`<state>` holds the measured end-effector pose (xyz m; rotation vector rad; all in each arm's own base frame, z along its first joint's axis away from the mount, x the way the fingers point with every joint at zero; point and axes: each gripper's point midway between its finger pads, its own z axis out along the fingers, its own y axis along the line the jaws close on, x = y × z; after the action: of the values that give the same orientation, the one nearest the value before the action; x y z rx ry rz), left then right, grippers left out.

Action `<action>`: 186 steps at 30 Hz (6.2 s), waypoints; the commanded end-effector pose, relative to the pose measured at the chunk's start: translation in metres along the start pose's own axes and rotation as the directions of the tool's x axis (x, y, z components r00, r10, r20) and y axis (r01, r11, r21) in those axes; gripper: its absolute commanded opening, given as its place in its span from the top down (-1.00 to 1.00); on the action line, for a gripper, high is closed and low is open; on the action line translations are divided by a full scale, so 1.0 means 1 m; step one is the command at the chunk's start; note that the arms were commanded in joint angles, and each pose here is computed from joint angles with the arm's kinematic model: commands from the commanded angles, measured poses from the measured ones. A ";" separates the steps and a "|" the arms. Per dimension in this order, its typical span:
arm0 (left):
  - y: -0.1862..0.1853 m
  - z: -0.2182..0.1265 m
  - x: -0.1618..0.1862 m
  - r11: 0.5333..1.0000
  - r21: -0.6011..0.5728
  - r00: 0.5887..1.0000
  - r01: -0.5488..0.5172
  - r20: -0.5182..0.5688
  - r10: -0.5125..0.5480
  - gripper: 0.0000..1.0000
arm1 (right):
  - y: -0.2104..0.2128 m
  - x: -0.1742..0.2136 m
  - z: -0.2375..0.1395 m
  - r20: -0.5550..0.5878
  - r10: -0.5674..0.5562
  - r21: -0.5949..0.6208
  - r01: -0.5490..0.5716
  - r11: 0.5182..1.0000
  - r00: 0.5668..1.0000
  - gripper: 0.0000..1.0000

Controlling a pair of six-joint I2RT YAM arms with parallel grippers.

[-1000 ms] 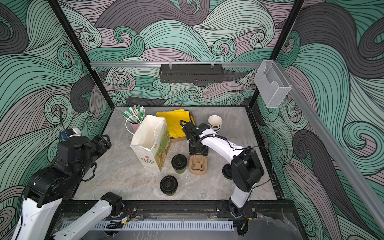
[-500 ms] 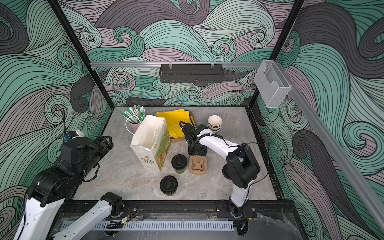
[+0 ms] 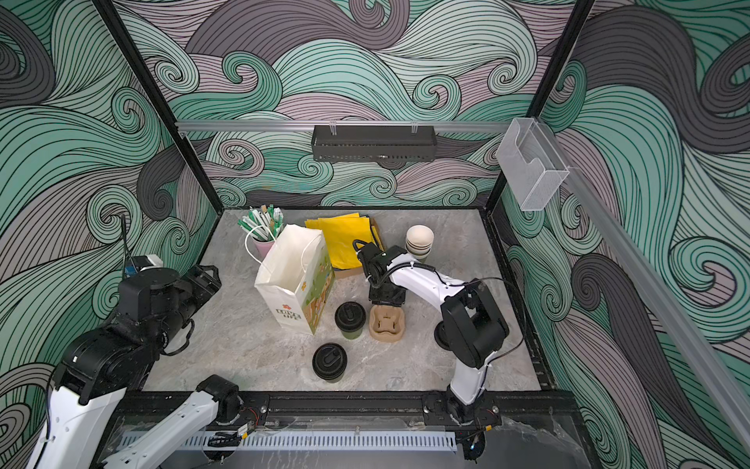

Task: Pack the takeout coffee
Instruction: 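Grasp the edge of the brown pulp carrier with the right gripper, then lift the carrier with the right gripper while the left reaches over the white bag, then carry the pulp carrier over the bag with the right while the left holds the bag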

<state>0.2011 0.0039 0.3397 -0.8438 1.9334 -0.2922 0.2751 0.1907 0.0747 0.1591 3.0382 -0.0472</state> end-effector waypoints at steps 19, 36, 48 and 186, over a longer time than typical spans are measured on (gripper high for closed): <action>0.002 -0.011 -0.022 0.991 -0.049 0.989 -0.127 0.064 0.130 -0.47 | -0.019 0.009 -0.051 0.047 0.012 -0.038 -0.011 0.999 0.999 0.55; -0.098 -0.007 0.006 0.740 0.319 0.670 -0.593 -0.315 0.673 -0.73 | -0.038 0.038 -0.135 0.052 0.007 -0.143 0.000 0.990 0.999 0.57; -0.104 0.054 0.012 0.703 0.229 0.605 -0.673 -0.376 0.702 -0.81 | -0.039 0.048 -0.160 0.077 0.046 -0.241 -0.026 0.970 0.996 0.56; -0.074 0.045 0.113 0.965 0.256 0.805 0.058 -0.584 0.106 1.00 | 0.219 -0.016 -0.257 0.515 -0.222 -0.384 0.454 0.804 0.828 0.52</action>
<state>0.2426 -0.1148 0.2753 -0.6019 2.4096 -0.8376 0.2916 0.4215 0.3247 -0.3753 2.4798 0.6434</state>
